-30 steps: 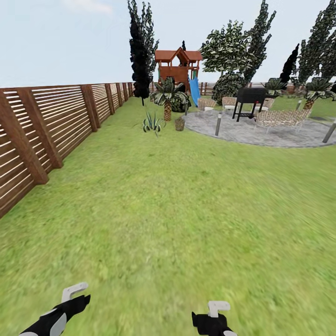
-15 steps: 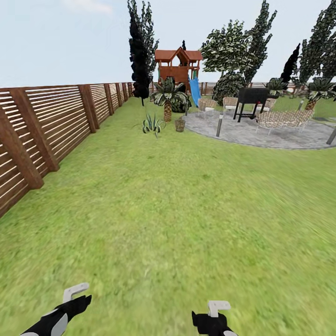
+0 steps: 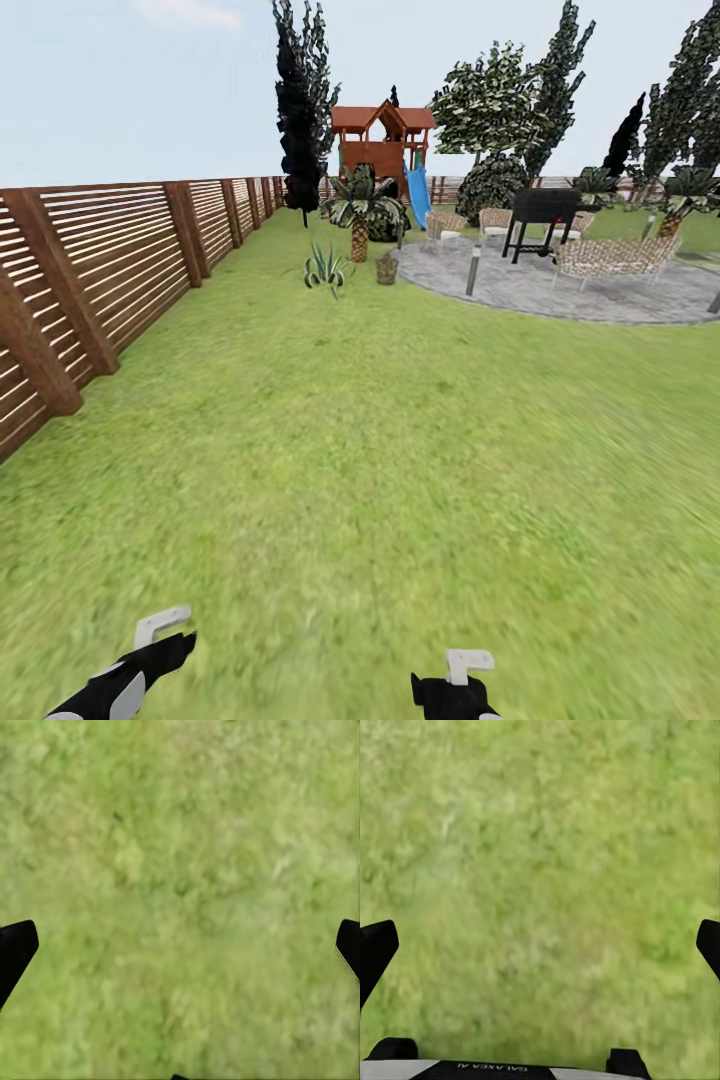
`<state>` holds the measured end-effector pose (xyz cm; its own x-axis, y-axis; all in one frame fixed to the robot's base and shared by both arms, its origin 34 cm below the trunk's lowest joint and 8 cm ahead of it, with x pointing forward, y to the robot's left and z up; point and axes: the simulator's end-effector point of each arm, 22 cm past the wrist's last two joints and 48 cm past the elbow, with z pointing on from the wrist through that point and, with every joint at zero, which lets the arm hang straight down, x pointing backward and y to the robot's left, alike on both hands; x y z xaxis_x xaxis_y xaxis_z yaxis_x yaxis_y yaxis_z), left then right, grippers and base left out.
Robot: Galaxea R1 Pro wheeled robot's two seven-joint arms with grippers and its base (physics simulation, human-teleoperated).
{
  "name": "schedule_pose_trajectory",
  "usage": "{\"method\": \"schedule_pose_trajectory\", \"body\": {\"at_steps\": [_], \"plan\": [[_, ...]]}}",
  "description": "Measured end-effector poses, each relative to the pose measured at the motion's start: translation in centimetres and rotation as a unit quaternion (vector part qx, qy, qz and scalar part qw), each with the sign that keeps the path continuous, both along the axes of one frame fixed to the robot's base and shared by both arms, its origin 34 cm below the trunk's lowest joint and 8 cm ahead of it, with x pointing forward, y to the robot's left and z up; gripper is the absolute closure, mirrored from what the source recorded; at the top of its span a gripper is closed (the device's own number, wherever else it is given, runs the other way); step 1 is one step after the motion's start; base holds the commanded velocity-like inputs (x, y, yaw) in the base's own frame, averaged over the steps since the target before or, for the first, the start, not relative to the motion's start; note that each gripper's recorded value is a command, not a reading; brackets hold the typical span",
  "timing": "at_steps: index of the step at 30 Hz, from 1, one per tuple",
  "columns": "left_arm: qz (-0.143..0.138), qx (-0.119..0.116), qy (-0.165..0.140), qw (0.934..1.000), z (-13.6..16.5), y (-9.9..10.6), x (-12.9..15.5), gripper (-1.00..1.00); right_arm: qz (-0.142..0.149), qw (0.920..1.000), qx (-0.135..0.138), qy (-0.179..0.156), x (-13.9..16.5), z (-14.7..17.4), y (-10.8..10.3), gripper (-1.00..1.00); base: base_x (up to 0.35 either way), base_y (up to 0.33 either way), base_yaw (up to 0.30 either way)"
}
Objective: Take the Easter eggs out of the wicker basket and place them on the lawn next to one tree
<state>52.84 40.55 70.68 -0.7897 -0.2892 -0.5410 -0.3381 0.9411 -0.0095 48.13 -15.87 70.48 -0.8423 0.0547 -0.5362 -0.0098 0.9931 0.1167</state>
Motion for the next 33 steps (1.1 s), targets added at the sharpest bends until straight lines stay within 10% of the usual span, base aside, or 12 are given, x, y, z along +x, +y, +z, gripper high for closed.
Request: {"method": "schedule_pose_trajectory", "body": {"at_steps": [33], "plan": [[0.000,0.000,0.000,1.0000,0.00,0.00,0.00,-1.00,0.000,1.0000,0.000,0.003,-0.24,-0.16,0.06,-1.00,0.332,0.000,0.000]]}}
